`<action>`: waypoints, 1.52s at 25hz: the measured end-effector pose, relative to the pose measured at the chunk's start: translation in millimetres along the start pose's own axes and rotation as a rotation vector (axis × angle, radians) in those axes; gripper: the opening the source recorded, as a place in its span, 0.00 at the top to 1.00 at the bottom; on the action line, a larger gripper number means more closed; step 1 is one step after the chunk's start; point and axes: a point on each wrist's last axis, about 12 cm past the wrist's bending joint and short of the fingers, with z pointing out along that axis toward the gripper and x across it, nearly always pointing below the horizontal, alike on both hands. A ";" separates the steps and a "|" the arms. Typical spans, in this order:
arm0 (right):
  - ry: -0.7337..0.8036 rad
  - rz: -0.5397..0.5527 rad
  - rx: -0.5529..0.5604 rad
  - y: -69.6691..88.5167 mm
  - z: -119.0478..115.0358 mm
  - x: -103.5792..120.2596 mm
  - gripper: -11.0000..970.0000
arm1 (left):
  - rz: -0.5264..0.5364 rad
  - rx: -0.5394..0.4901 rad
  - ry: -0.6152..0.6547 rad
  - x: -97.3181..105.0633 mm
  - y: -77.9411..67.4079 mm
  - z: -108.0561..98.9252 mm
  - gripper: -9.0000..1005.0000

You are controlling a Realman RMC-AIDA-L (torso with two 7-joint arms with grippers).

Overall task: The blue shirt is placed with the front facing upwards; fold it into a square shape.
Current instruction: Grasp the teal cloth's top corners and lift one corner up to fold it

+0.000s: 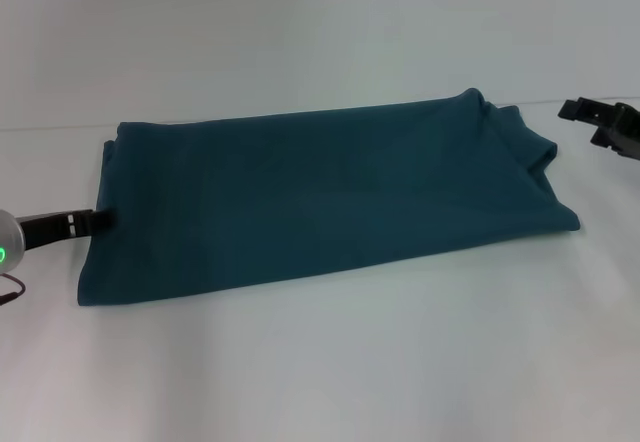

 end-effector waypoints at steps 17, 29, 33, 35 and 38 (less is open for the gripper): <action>0.003 -0.003 -0.001 0.7 0.5 0.0 0.17 | 0.009 0.029 0.060 -1.1 -6.0 9.2 0.26; 0.007 0.000 -0.003 -1.2 -2.1 0.6 0.17 | 0.007 0.036 0.076 0.7 -7.9 11.4 0.26; 0.010 0.000 -0.006 -1.1 -2.5 1.1 0.17 | 0.013 0.042 0.080 0.4 -9.1 11.4 0.26; 0.013 0.002 -0.006 -1.3 -2.4 1.9 0.17 | 0.036 0.058 0.086 0.5 -14.4 11.7 0.27; 0.015 0.004 -0.006 -1.9 -2.6 2.7 0.17 | 0.054 0.066 0.093 0.9 -17.0 12.1 0.29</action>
